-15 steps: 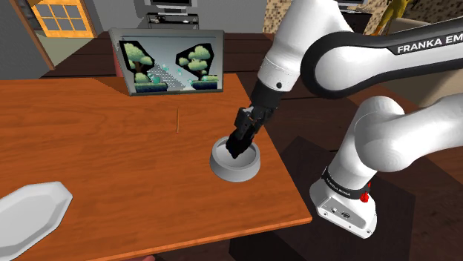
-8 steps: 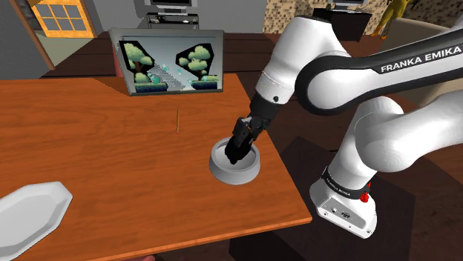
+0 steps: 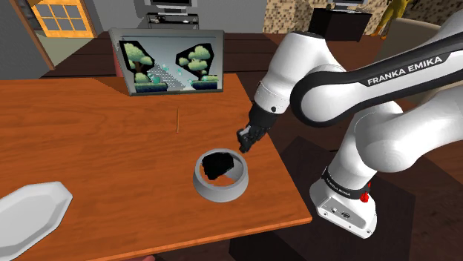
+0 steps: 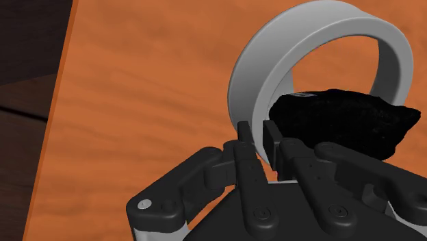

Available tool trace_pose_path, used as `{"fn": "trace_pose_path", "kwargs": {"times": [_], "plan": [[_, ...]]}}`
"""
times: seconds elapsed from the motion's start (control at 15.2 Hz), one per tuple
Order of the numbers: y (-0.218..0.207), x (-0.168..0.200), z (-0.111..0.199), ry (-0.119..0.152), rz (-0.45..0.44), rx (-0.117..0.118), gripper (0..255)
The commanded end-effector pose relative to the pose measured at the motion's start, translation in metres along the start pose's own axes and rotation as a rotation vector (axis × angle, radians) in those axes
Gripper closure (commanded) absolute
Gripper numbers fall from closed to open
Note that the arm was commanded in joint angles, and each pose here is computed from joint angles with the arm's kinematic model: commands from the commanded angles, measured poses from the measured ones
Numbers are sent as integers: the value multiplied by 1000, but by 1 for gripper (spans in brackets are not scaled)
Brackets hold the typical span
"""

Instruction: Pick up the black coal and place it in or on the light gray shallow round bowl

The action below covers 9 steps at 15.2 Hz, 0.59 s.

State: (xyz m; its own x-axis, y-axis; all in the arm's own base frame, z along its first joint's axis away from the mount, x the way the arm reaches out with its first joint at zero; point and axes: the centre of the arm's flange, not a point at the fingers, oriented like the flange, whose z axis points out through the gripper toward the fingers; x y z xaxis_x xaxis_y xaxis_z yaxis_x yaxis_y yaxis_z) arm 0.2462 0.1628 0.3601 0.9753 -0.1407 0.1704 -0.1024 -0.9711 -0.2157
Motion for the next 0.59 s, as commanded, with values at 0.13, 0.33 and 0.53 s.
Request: {"fn": "trace_pose_path", "kwargs": {"times": [0.13, 0.33, 0.53], "plan": [[0, 0, 0, 0, 0, 0, 255], [0, 0, 0, 0, 0, 0, 0], [0, 0, 0, 0, 0, 0, 0]]}}
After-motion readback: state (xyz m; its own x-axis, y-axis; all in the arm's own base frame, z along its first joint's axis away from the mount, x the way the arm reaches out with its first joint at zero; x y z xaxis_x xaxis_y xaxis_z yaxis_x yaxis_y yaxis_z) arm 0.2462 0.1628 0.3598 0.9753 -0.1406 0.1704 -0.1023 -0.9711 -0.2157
